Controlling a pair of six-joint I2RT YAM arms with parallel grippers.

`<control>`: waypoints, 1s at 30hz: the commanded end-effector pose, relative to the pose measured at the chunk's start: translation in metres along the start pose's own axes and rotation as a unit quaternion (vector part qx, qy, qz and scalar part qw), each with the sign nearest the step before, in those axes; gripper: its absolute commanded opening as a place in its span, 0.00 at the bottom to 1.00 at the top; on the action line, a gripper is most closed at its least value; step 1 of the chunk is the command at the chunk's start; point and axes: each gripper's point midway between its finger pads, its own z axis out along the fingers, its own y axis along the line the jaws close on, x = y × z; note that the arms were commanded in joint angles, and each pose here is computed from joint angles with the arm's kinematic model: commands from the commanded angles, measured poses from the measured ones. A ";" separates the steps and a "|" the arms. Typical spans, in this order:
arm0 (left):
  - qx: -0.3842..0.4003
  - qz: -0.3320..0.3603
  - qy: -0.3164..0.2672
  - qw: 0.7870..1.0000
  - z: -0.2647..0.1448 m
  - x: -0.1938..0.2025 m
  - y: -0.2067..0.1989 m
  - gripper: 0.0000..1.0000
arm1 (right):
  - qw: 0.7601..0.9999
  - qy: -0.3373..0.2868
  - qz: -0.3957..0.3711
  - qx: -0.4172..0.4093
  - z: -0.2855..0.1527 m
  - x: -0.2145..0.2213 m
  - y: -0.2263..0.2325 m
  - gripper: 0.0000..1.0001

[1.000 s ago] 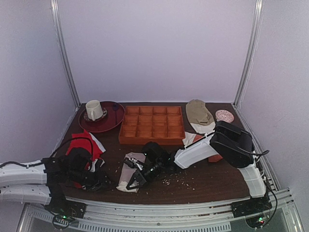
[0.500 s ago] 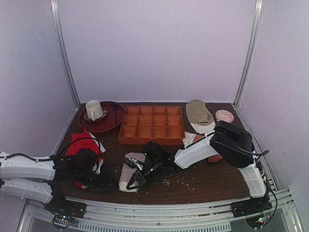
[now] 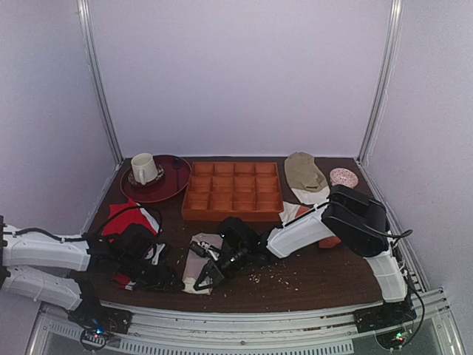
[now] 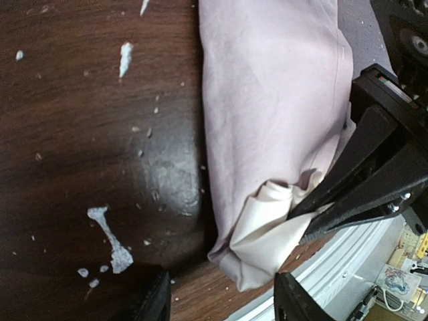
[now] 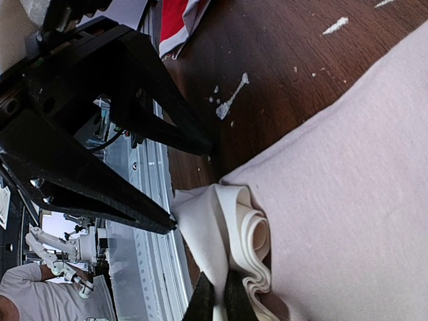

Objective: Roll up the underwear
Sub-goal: Roll the underwear at the center of the board.

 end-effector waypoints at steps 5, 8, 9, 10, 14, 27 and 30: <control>-0.033 0.019 -0.006 0.999 0.000 -0.008 0.004 0.50 | 0.999 0.014 0.035 0.037 -0.005 0.013 -0.022 0.00; -0.033 0.019 -0.003 0.999 0.002 -0.008 0.003 0.47 | 0.999 0.014 0.034 0.037 -0.005 0.013 -0.022 0.00; -0.033 0.019 -0.001 0.999 0.003 -0.008 0.003 0.46 | 0.999 0.015 0.035 0.037 -0.004 0.014 -0.022 0.00; -0.034 0.020 0.001 0.999 0.005 -0.008 0.003 0.44 | 0.999 0.015 0.035 0.037 -0.005 0.013 -0.023 0.00; -0.029 0.020 0.005 0.999 0.009 -0.011 -0.001 0.38 | 0.999 0.015 0.035 0.037 -0.005 0.013 -0.022 0.00; -0.002 0.004 0.025 1.000 0.025 -0.005 -0.003 0.28 | 0.999 0.019 0.032 0.037 -0.006 0.015 -0.022 0.00; -0.004 0.002 0.031 1.000 0.028 -0.004 -0.002 0.25 | 0.999 0.020 0.033 0.037 -0.005 0.016 -0.022 0.00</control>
